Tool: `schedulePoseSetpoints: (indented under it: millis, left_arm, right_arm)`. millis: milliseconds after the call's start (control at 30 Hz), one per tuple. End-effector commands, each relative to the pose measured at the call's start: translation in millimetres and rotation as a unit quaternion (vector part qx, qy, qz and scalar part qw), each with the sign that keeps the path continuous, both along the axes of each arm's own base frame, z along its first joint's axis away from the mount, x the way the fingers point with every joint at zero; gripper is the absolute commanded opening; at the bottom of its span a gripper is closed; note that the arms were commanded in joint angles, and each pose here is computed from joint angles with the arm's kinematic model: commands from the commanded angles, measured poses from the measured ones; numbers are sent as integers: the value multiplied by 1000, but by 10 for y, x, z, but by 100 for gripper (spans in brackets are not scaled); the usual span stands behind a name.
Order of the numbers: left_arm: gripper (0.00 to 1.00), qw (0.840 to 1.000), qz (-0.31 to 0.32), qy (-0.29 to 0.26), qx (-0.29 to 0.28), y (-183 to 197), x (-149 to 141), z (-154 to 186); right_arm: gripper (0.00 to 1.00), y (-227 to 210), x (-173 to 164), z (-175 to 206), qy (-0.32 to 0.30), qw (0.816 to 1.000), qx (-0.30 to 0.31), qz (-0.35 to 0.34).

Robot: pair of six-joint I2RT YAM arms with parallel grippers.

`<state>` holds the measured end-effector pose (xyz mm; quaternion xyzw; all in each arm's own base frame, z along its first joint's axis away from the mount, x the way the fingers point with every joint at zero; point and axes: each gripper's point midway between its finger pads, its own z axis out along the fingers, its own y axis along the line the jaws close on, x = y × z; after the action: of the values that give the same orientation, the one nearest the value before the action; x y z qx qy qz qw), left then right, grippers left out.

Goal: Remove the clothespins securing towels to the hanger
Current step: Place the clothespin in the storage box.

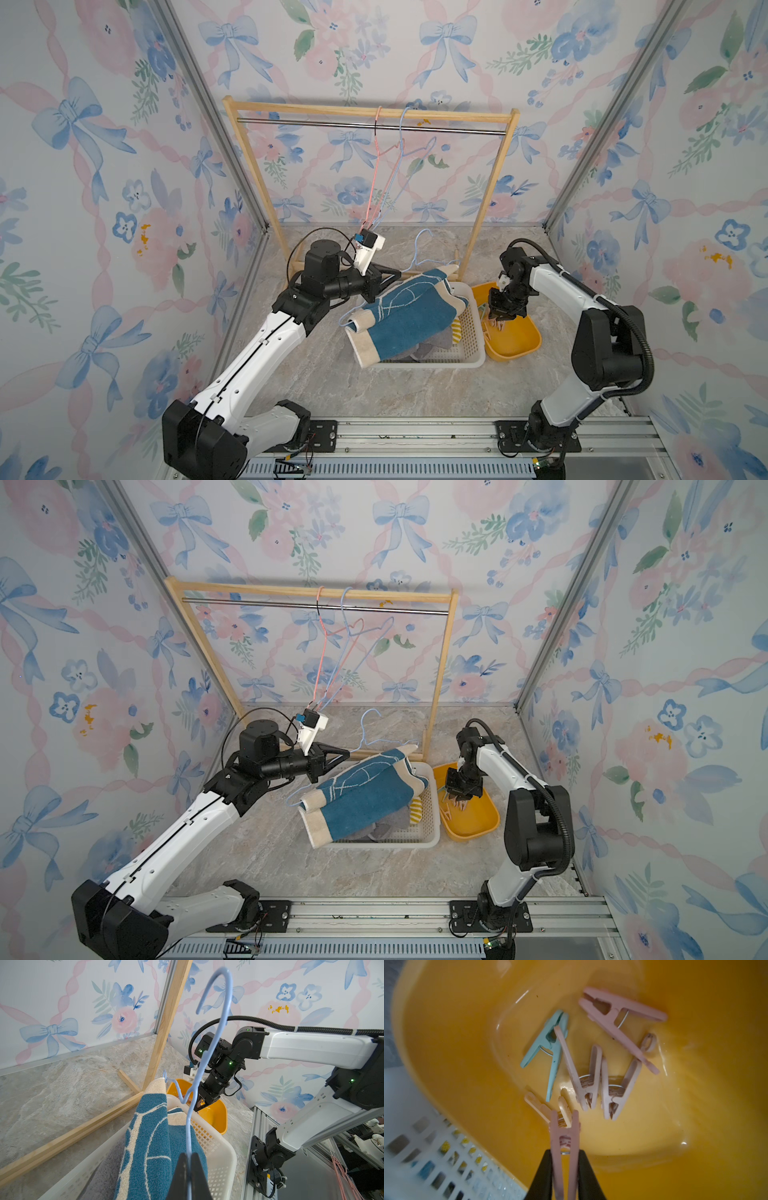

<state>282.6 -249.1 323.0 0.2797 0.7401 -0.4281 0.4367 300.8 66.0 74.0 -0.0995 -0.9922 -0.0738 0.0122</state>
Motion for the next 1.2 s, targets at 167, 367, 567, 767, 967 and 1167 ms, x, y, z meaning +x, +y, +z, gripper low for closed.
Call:
schedulePoseSetpoints:
  millis: [167,367,567,767,967,1167]
  left_arm:
    - [0,1000,-11,-27,-5,-13,-62,72]
    - [0,1000,-9,-28,-5,-8,-62,79]
    - [0,1000,-11,-26,-4,-16,-51,63]
    - [0,1000,-8,-27,-1,-16,-32,52]
    - [0,999,-2,-36,0,-5,-7,96]
    - [0,999,-5,-39,-4,-22,-10,153]
  right_arm:
    - [27,23,-63,-79,42,998,-8,43]
    - [41,8,-3,-51,43,997,-16,57]
    - [50,-63,74,74,25,998,-32,51]
    - [55,-186,209,604,-50,997,-51,34]
    - [60,-271,282,1330,-185,982,-47,1]
    - [73,-55,317,2044,-361,932,42,-17]
